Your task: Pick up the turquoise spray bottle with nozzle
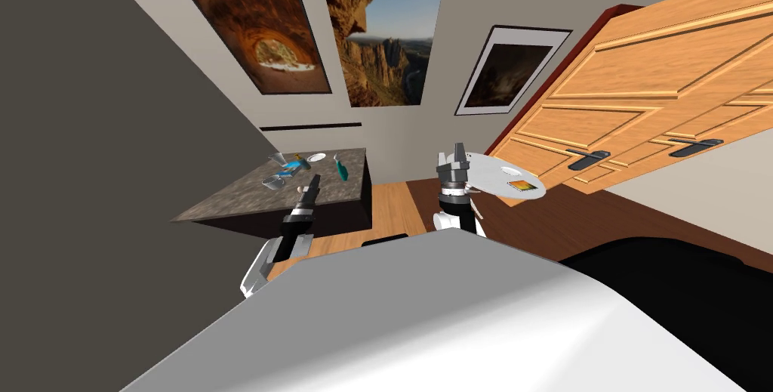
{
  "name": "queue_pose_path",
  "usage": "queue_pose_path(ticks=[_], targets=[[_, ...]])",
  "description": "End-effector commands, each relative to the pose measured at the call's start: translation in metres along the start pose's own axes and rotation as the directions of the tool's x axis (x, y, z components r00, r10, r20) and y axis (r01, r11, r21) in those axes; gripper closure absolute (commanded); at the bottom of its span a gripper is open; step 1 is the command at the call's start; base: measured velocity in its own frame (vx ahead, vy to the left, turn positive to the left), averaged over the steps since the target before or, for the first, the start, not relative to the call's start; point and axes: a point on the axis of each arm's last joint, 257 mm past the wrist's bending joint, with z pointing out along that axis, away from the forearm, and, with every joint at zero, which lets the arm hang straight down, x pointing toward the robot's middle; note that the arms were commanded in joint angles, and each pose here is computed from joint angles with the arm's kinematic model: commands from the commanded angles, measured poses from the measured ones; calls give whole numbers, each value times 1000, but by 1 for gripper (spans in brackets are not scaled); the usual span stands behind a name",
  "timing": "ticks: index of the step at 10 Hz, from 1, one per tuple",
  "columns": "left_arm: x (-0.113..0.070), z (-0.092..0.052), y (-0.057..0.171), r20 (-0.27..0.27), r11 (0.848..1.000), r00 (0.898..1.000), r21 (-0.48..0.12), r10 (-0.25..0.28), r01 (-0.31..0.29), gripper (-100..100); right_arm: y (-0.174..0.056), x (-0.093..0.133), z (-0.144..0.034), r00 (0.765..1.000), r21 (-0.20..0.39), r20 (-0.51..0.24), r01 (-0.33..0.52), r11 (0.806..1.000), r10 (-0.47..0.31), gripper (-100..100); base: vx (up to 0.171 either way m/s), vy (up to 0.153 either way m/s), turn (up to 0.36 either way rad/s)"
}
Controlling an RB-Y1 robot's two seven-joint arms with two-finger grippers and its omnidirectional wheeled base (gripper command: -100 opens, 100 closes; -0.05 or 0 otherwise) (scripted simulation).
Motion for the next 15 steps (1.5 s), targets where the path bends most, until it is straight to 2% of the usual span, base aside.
queue_pose_path(ticks=[1, 3, 5, 6, 8, 9, 11, 15], targets=[[1, 0, 14, -27, 999, 998, -22, 48, -49, -100, 0, 0, 0, 1000, 0, 0, 0, 1000, 0, 0, 6, -45, -26], [2, -1, 31, -63, 993, 992, -50, 106, -110, -100, 0, 0, 0, 1000, 0, 0, 0, 1000, 0, 0, 20, -57, -28], [3, -3, 50, -103, 981, 981, -78, 167, -175, -100, 0, 0, 0, 1000, 0, 0, 0, 1000, 0, 0, 55, -70, -30], [3, -6, 69, -148, 963, 962, -106, 231, -248, -100, 0, 0, 0, 1000, 0, 0, 0, 1000, 0, 0, 109, -101, -47], [1, -11, 90, -198, 936, 933, -130, 299, -327, -100, 0, 0, 0, 1000, 0, 0, 0, 1000, 0, 0, 127, -112, -35], [-1, -14, 100, -225, 919, 916, -141, 333, -369, -100, 0, 0, 0, 1000, 0, 0, 0, 1000, 0, 0, 90, -82, -45], [-6, -20, 121, -280, 878, 873, -159, 399, -452, -100, 0, 0, 0, 1000, 0, 0, 0, 1000, 0, 0, 123, -58, -35], [-22, -35, 160, -384, 777, 769, -176, 511, -605, -100, 0, 0, 0, 1000, 0, 0, 0, 1000, 0, 0, 127, -75, -43]])
